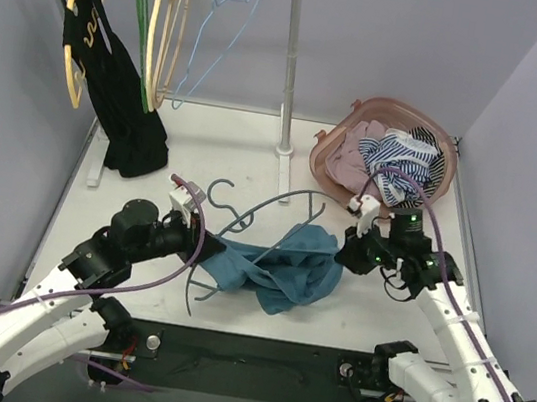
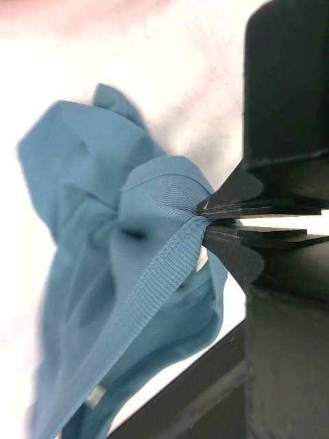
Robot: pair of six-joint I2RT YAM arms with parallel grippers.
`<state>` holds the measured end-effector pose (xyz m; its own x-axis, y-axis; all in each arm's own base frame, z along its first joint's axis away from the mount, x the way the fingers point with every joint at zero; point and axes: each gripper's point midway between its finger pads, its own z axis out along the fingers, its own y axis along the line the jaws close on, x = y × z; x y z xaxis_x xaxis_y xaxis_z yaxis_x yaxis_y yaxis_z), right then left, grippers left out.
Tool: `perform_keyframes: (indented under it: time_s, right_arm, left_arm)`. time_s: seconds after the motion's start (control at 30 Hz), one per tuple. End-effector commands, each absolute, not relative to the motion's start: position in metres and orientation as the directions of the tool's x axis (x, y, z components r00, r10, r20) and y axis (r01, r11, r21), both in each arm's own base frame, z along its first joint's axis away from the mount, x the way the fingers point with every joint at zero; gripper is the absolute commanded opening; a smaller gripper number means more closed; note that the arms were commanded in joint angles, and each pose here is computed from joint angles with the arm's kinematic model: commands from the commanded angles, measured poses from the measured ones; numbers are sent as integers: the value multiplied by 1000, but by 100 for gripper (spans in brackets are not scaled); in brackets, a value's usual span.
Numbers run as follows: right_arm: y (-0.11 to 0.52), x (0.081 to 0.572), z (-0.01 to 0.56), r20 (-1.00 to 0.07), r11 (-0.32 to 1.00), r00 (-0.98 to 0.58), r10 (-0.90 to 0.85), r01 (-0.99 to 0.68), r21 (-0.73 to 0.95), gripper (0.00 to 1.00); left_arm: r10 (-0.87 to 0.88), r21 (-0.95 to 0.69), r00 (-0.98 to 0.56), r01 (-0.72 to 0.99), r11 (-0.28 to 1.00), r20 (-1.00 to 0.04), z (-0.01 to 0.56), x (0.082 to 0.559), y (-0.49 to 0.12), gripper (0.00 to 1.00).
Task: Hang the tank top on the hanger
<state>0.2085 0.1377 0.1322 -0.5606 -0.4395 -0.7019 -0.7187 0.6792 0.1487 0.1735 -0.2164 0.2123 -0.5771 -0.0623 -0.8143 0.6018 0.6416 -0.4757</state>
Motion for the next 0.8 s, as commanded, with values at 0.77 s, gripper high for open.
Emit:
perform_keyframes:
  time_s: [0.77]
  right_arm:
    - [120, 232, 259, -875, 729, -483, -5, -601, 328, 0]
  left_arm:
    - [440, 291, 71, 841, 456, -895, 277, 193, -192, 0]
